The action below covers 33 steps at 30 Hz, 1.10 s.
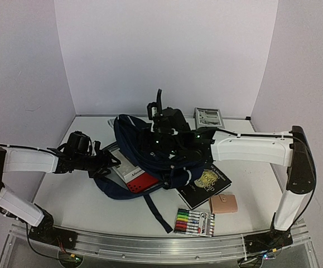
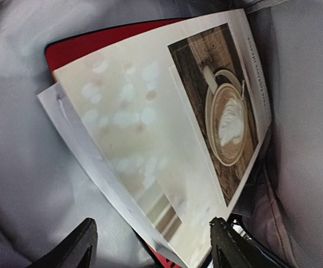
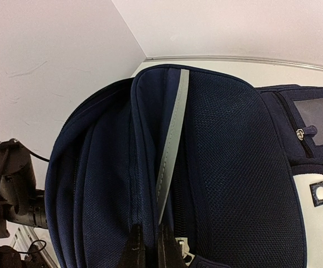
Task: Pack the student bag
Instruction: Place the book in the student bag.
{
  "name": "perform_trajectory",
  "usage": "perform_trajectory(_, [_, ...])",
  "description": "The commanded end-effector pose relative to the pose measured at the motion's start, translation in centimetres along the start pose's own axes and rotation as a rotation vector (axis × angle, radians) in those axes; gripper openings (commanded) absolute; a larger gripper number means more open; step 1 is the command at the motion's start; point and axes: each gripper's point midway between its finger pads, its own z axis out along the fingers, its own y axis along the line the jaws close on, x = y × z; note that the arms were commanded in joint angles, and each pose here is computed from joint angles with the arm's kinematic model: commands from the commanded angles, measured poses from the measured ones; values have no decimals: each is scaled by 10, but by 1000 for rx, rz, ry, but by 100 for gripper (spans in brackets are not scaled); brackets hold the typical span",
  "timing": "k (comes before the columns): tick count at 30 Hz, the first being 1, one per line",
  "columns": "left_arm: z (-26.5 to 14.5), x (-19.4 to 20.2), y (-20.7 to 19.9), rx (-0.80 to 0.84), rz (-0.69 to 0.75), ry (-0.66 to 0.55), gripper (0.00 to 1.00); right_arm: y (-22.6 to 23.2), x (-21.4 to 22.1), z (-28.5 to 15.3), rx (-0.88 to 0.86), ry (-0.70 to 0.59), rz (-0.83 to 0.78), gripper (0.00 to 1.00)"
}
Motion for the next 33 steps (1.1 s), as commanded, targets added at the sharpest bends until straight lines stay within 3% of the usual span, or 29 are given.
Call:
perform_trajectory(1, [14,-13,-27,85,35,-14,66,43,-71,-34,-140,-191,73,0])
perform_trajectory(11, [51,-22,-79,205,105,-4,52,49,-61,-22,-165,-153,59,0])
perform_trajectory(19, [87,-25,-89,271,104,16,49,51,-54,-14,-173,-132,52,0])
perform_trajectory(23, [72,-38,-68,130,139,-87,56,47,-53,-16,-157,-134,50,0])
perform_trajectory(29, [10,-37,-33,-26,149,-175,71,38,-44,-14,-128,-123,27,0])
perform_trajectory(31, [-14,-39,-19,-84,122,-229,77,30,-45,-15,-90,-129,19,16])
perform_trajectory(33, [-36,-42,0,-139,67,-275,84,19,-50,-24,-38,-157,12,44])
